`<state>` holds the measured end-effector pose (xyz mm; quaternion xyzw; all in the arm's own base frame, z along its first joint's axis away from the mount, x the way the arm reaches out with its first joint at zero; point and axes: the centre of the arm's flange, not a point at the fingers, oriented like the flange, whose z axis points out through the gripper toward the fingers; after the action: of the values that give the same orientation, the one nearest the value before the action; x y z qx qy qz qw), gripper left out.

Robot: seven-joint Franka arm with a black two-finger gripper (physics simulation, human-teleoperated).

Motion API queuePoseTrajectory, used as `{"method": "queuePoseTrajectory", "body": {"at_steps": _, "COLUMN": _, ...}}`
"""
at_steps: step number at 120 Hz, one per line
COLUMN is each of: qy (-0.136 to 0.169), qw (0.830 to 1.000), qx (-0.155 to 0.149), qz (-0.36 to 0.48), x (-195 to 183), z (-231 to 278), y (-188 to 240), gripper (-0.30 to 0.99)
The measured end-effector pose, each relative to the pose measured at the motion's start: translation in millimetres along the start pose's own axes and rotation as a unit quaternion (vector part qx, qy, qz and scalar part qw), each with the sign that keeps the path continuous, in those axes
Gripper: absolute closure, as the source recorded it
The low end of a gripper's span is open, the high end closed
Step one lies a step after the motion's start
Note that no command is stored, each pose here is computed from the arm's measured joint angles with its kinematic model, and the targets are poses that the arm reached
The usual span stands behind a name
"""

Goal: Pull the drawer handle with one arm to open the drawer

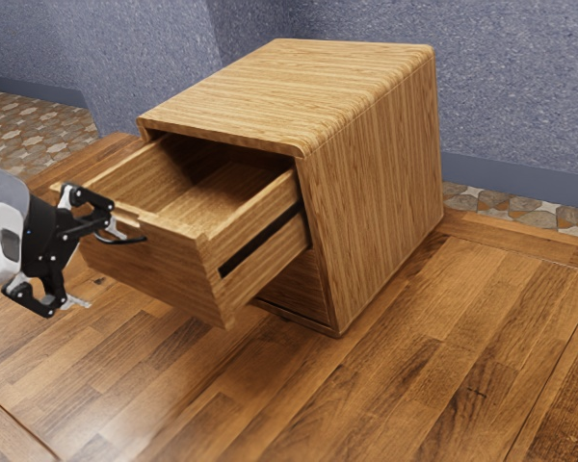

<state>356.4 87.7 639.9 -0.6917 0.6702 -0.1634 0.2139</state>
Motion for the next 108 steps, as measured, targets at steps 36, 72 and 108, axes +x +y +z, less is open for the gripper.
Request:
{"method": "queuePoseTrajectory", "body": {"at_steps": 36, "qy": 0.003, "qw": 1.000, "qx": -0.001, "qz": -0.001, "x": 1.7, "z": -3.1, "y": 16.0, "gripper": 0.00}}
{"method": "queuePoseTrajectory", "body": {"at_steps": 72, "qy": 0.004, "qw": 1.000, "qx": 0.000, "qz": -0.001, "x": 3.1, "z": -8.7, "y": 25.8, "gripper": 0.01}}
{"method": "queuePoseTrajectory", "body": {"at_steps": 108, "qy": -0.009, "qw": 0.999, "qx": 0.031, "qz": -0.041, "x": -7.3, "z": -53.9, "y": 14.6, "gripper": 0.01}}
